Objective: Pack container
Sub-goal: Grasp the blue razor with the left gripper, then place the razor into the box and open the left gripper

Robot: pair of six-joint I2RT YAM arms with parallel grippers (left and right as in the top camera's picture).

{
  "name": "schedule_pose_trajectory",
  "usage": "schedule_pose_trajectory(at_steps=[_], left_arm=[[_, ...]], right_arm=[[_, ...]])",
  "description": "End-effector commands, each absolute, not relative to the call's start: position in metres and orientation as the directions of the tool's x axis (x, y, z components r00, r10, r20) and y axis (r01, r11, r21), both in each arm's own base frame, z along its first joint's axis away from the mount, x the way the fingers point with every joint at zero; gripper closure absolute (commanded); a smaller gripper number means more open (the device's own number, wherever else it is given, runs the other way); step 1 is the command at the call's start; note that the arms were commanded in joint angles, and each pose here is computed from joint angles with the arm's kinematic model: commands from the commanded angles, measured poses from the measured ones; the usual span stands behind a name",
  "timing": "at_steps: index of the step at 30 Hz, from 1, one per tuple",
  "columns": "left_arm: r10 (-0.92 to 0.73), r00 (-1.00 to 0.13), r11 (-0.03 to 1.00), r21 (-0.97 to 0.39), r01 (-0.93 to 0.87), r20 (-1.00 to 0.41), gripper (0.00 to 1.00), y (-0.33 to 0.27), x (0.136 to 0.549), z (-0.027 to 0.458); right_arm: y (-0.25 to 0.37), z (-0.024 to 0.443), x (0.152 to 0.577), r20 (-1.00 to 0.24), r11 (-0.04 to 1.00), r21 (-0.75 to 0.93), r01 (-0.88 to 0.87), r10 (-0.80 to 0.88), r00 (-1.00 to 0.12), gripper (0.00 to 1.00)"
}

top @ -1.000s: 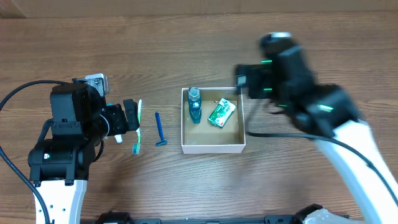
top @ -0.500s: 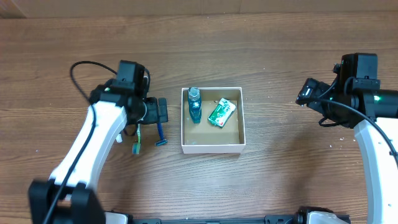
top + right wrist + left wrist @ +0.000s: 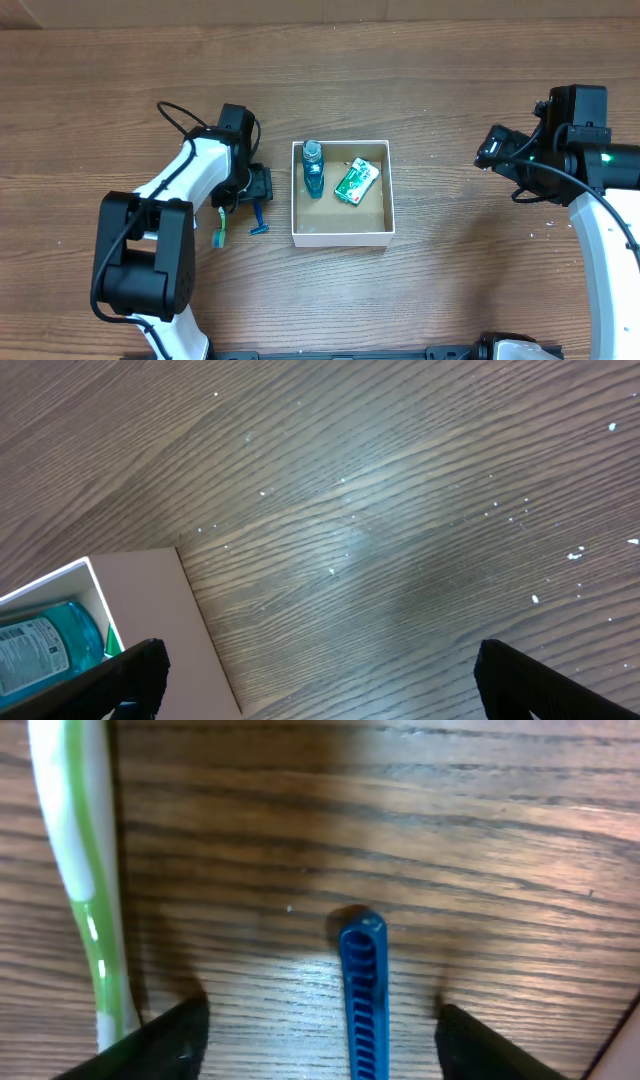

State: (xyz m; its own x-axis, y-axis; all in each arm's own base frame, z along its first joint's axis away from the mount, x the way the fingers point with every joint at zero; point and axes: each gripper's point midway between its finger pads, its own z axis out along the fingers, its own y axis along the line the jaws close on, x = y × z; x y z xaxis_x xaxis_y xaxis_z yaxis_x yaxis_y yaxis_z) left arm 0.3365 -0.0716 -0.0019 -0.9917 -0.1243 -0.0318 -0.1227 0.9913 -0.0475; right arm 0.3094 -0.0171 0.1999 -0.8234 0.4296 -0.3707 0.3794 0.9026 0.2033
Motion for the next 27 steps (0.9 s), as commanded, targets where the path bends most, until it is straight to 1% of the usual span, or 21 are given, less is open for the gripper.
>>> schedule_pose_trajectory(at_steps=[1, 5, 7, 8, 9, 11, 14, 17, 20, 22, 24, 27], left_arm=[[-0.097, -0.995, 0.993, -0.064, -0.099, 0.033, 0.54, -0.087, 0.325, -0.021], [-0.092, -0.995, 0.994, -0.059, -0.094, 0.047, 0.78, -0.088, 0.321, -0.021], [-0.091, -0.994, 0.994, -0.056, -0.094, 0.055, 0.81, -0.087, 0.319, -0.021], [-0.091, -0.994, 0.994, -0.054, -0.095, 0.061, 0.85, -0.087, 0.318, -0.021], [-0.091, -0.994, 0.994, -0.053, -0.095, 0.063, 0.85, -0.087, 0.317, -0.021], [-0.092, -0.993, 0.994, -0.051, -0.096, 0.072, 0.96, -0.086, 0.315, -0.021], [-0.092, -0.993, 0.994, -0.047, -0.096, 0.08, 0.96, -0.086, 0.314, -0.016], [-0.086, -0.996, 0.994, -0.066, -0.088, 0.025, 0.96, -0.089, 0.325, 0.013], [-0.059, -0.993, 0.994, -0.095, -0.05, -0.099, 0.96, -0.095, 0.337, 0.067], [-0.018, -0.97, 0.998, -0.062, -0.003, -0.242, 0.96, -0.098, 0.34, 0.117], [0.076, -0.911, 0.995, -0.022, 0.093, -0.405, 0.96, -0.11, 0.336, 0.169], [0.231, -0.802, 0.966, 0.028, 0.259, -0.552, 0.96, -0.14, 0.325, 0.215]], right_arm=[[-0.018, 0.201, 0.31, -0.377, 0.903, 0.206, 0.377, 0.429, -0.821, 0.0], [-0.018, 0.201, 0.31, -0.376, 0.903, 0.206, 0.377, 0.429, -0.821, 0.0], [-0.018, 0.201, 0.31, -0.377, 0.903, 0.206, 0.377, 0.429, -0.821, 0.0], [-0.018, 0.201, 0.31, -0.377, 0.903, 0.206, 0.377, 0.429, -0.821, 0.0], [-0.018, 0.201, 0.31, -0.376, 0.903, 0.206, 0.377, 0.429, -0.821, 0.0], [-0.018, 0.201, 0.31, -0.376, 0.903, 0.206, 0.377, 0.429, -0.821, 0.0], [-0.018, 0.201, 0.31, -0.377, 0.903, 0.206, 0.377, 0.429, -0.821, 0.0], [-0.018, 0.201, 0.31, -0.377, 0.903, 0.206, 0.377, 0.429, -0.821, 0.0], [-0.018, 0.201, 0.31, -0.377, 0.903, 0.206, 0.377, 0.429, -0.821, 0.0], [-0.018, 0.201, 0.31, -0.379, 0.903, 0.206, 0.376, 0.428, -0.82, 0.0], [-0.018, 0.201, 0.31, -0.379, 0.903, 0.207, 0.377, 0.429, -0.82, 0.0], [-0.018, 0.201, 0.31, -0.379, 0.903, 0.207, 0.377, 0.429, -0.82, 0.0]])
